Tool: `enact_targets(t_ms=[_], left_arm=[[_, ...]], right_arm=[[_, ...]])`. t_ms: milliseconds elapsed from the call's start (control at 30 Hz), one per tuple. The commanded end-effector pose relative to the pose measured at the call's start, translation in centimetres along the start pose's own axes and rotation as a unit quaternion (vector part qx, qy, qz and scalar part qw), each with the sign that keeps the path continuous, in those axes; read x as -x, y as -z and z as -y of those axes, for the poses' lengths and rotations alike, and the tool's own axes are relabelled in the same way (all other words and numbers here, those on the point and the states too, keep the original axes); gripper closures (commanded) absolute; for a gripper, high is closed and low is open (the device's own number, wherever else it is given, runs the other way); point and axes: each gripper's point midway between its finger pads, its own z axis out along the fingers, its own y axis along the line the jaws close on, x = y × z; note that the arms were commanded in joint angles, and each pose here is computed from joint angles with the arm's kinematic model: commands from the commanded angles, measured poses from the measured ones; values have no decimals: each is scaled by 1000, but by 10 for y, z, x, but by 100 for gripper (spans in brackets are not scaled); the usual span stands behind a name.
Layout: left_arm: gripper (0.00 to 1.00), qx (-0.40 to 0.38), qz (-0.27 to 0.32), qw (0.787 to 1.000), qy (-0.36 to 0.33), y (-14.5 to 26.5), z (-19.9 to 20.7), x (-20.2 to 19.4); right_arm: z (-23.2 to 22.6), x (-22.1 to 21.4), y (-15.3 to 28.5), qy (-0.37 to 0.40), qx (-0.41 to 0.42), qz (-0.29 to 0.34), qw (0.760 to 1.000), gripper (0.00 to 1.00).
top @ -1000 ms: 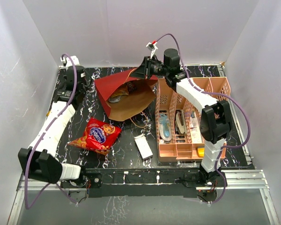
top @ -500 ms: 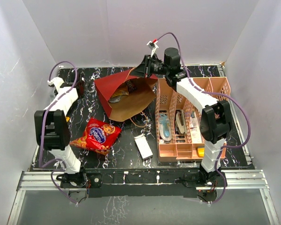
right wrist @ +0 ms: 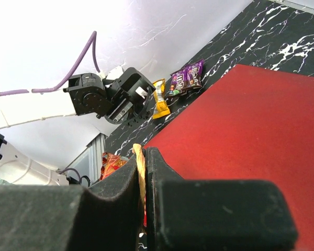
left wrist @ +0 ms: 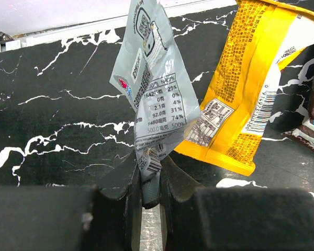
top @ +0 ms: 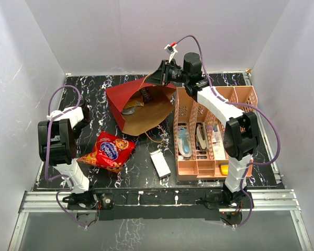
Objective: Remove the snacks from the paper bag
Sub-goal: Place the snack at the center of the board, then take out the snack from the paper bag.
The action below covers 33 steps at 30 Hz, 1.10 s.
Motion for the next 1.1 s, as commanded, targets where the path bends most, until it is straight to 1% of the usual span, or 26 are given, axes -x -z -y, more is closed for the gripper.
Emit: enact_targets(t_ms=[0, 67, 133, 200, 267, 333, 367, 467, 533, 633, 667, 733, 767, 833, 900, 967, 1067], left_arm=[[89, 2, 3, 1000, 26, 2, 2, 5], [76, -1, -9, 1000, 22, 1, 6, 0], [63, -12, -10, 1000, 25, 5, 7, 3], [49, -36, -9, 999, 28, 11, 9, 9], [37, -70, -14, 997, 36, 19, 14, 14], [30, -113, -27, 992, 39, 31, 19, 16], [28, -140, -32, 989, 35, 39, 24, 18], [24, -211, -45, 976, 17, 63, 32, 24], [23, -272, -61, 960, -4, 86, 41, 29], [23, -380, -75, 921, -40, 130, 57, 39], [23, -422, -80, 901, -55, 149, 63, 40], [23, -483, -104, 864, -91, 181, 70, 32], [24, -520, -103, 842, -100, 203, 68, 35], [26, -570, -99, 806, -124, 238, 63, 33], [29, -632, -81, 757, -147, 277, 52, 32], [30, -690, -55, 699, -179, 315, 41, 28], [30, -745, 3, 633, -211, 351, 19, 29]], right_arm=[[-31, 37, 2, 43, 32, 40, 998, 92], [-34, 37, 0, 45, 35, 39, 998, 92], [-36, 35, -6, 50, 31, 35, 998, 92], [-44, 34, -16, 69, 22, 26, 997, 92], [-50, 28, -28, 86, 15, 13, 996, 92], [-57, 26, -34, 97, 13, 11, 995, 92], [-58, 26, -35, 99, 10, 13, 995, 92], [-54, 28, -32, 100, -7, 23, 995, 92], [-55, 29, -32, 101, -6, 23, 995, 92], [-59, 28, -32, 102, 1, 20, 995, 92], [-58, 27, -32, 103, 1, 18, 995, 92], [-56, 24, -31, 104, -4, 16, 994, 92], [-54, 22, -30, 102, -6, 15, 995, 92], [-52, 18, -30, 100, -9, 12, 995, 92], [-50, 14, -30, 96, -8, 8, 995, 92], [-50, 14, -30, 96, -6, 7, 995, 92], [-49, 13, -31, 97, -5, 6, 995, 92]])
